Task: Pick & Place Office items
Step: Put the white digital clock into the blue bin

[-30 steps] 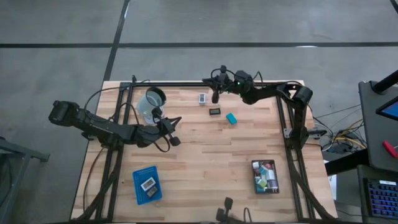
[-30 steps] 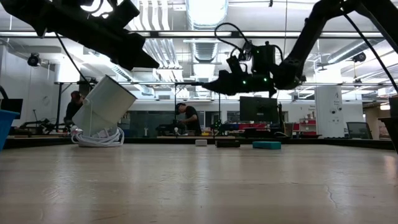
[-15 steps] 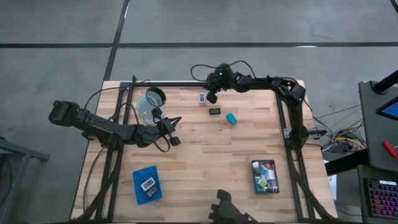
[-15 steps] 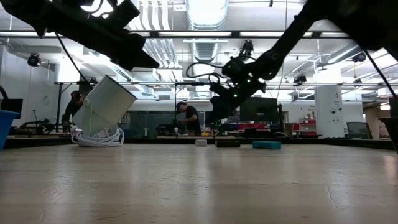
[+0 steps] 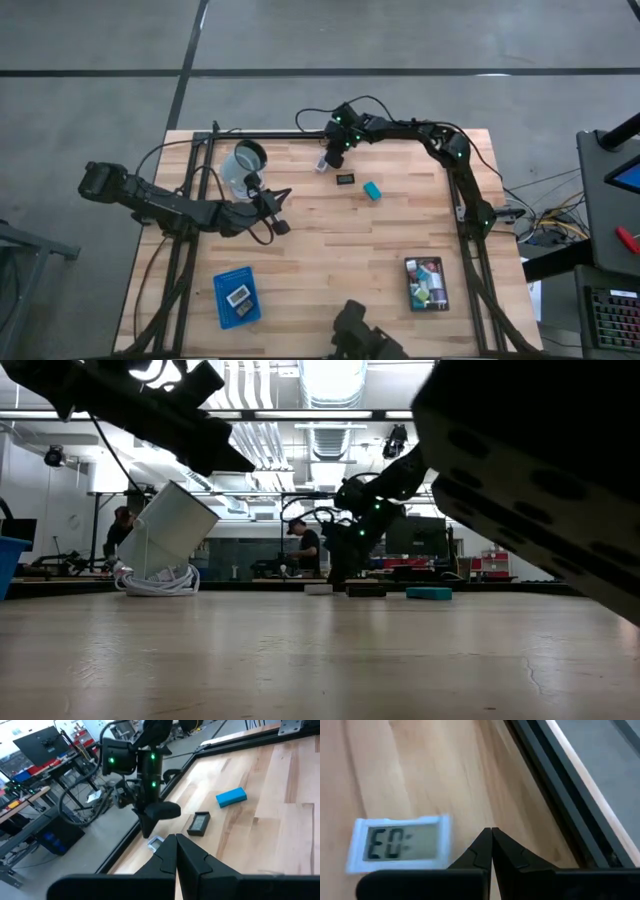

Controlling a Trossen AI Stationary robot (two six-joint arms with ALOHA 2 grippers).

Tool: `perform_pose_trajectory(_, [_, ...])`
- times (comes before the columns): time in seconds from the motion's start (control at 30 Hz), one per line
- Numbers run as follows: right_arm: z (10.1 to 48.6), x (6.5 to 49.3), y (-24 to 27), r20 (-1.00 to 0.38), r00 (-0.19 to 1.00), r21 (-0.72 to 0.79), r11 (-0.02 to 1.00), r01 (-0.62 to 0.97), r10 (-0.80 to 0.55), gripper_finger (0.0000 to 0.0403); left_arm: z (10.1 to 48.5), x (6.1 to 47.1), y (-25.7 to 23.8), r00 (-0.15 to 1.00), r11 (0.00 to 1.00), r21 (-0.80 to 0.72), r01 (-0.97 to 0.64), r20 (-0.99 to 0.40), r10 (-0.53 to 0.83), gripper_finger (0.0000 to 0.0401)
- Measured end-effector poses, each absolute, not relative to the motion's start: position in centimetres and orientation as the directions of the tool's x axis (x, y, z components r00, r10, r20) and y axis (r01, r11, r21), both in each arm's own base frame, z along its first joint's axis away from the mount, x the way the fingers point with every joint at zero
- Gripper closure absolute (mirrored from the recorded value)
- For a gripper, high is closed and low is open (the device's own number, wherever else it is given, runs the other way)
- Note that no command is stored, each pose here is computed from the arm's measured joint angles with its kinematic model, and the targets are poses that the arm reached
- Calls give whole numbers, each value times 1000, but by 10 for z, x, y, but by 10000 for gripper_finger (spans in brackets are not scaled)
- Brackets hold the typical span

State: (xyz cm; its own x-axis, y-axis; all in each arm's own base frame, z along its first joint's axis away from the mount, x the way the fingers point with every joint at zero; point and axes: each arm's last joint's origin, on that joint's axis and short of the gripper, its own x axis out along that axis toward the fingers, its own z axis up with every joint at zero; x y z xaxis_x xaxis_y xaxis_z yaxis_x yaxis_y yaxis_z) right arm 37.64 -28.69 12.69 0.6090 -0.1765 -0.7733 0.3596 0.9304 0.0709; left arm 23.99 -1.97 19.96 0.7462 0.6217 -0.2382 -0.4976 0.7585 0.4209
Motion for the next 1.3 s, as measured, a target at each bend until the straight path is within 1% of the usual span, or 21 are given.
perform_pose_trajectory(0.1, [130, 377, -286, -763, 627, 88, 935, 343, -158, 394, 199, 239, -20, 743, 761, 414, -500, -246, 622, 396])
perform_pose_trajectory(0.33, [131, 380, -278, -755, 653, 154, 954, 258, -54, 394, 199, 239, -20, 743, 764, 399, -507, -246, 622, 396])
perform_pose_trajectory(0.57, [129, 375, -271, -804, 594, 181, 949, 257, -8, 394, 199, 239, -20, 743, 765, 395, -509, -246, 622, 396])
perform_pose_trajectory(0.7, [129, 374, -271, -808, 590, 135, 972, 195, -7, 394, 199, 239, -20, 743, 765, 394, -510, -246, 622, 396])
perform_pose_trajectory(0.9, [135, 377, -273, -797, 604, -13, 1000, 14, -19, 394, 199, 240, -20, 743, 764, 400, -507, -246, 622, 396])
perform_pose_trajectory(1.0, [140, 380, -274, -787, 617, -41, 999, -18, -21, 394, 199, 240, -20, 743, 762, 409, -502, -246, 622, 396])
perform_pose_trajectory(1.07, [145, 382, -276, -776, 630, -49, 999, -20, -26, 394, 199, 239, -20, 743, 760, 415, -500, -246, 622, 396])
perform_pose_trajectory(1.17, [158, 387, -280, -755, 655, -38, 999, 18, -40, 394, 199, 239, -20, 743, 760, 415, -500, -246, 623, 396])
perform_pose_trajectory(1.3, [179, 392, -283, -743, 669, 49, 994, 99, -30, 394, 199, 239, -20, 743, 760, 415, -500, -246, 623, 396])
